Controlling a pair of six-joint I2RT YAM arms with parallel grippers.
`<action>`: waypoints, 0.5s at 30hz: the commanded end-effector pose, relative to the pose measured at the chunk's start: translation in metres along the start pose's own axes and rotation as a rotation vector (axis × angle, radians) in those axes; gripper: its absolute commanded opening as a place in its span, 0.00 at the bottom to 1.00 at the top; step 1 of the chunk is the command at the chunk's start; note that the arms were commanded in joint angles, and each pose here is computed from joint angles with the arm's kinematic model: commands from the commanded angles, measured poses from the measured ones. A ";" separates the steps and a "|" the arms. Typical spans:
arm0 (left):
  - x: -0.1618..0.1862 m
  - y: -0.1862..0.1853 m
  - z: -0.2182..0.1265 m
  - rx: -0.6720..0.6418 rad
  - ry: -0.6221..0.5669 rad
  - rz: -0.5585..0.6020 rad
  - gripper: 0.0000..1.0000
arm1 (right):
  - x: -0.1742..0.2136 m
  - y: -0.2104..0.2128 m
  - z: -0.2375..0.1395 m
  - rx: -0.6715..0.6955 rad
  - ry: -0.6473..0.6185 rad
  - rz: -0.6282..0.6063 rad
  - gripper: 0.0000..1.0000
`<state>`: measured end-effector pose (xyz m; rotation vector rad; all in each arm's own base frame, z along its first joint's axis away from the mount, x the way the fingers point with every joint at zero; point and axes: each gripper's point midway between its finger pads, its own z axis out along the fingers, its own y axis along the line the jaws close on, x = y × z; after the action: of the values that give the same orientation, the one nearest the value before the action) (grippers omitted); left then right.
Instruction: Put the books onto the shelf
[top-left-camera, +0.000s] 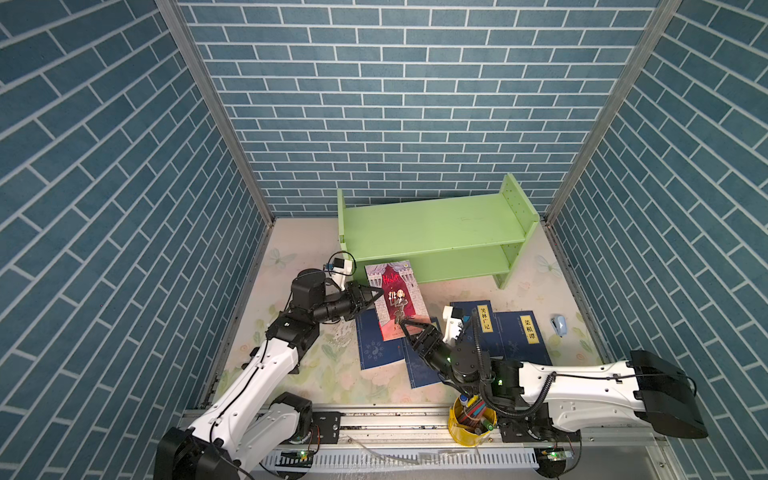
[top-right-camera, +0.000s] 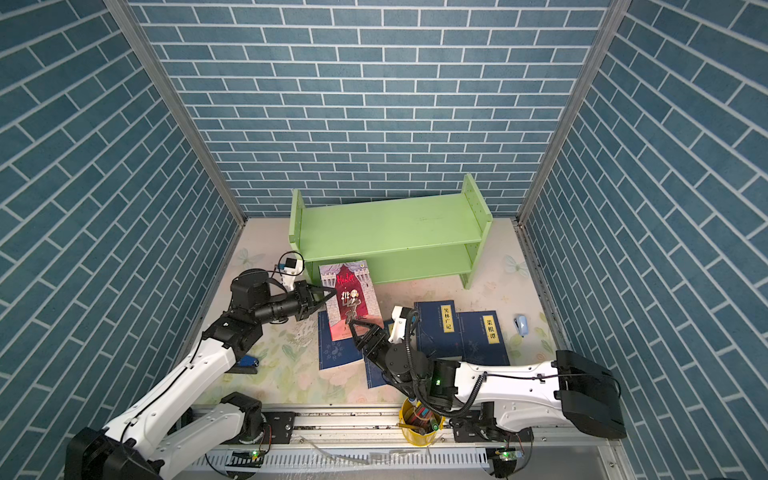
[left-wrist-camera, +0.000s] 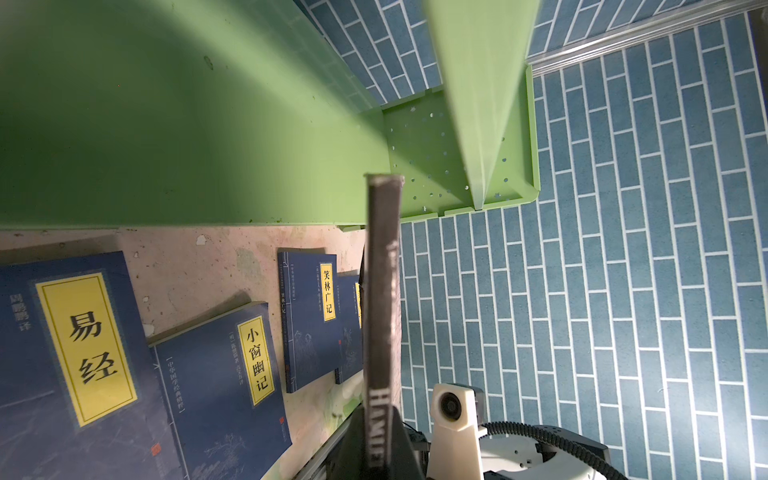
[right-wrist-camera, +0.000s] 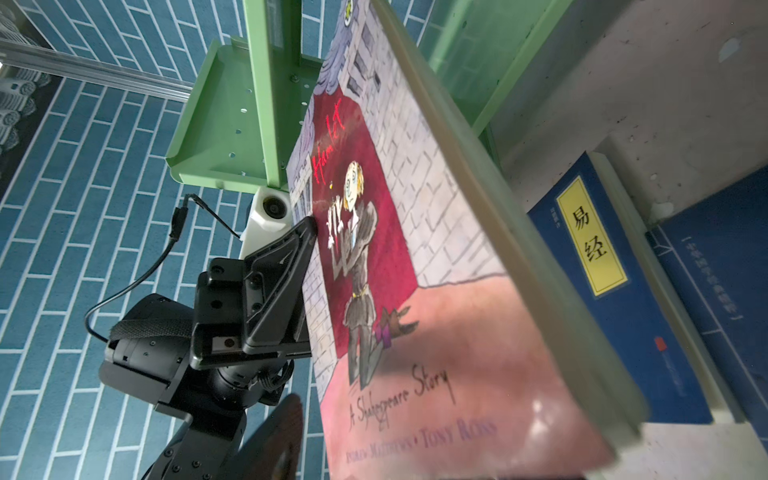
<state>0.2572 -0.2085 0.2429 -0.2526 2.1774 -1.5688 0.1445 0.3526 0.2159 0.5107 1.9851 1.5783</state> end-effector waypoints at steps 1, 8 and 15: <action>-0.006 -0.018 -0.001 0.052 -0.021 0.042 0.00 | -0.004 0.009 0.002 -0.071 -0.040 0.046 0.71; -0.001 -0.013 -0.003 0.044 -0.016 0.033 0.00 | -0.016 0.003 -0.002 -0.050 -0.106 0.035 0.65; 0.005 -0.005 -0.004 0.032 -0.008 0.032 0.00 | -0.032 0.005 -0.007 -0.055 -0.185 0.016 0.44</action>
<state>0.2553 -0.2064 0.2437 -0.2614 2.1593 -1.5669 0.1577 0.3428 0.2190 0.5869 1.8767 1.5541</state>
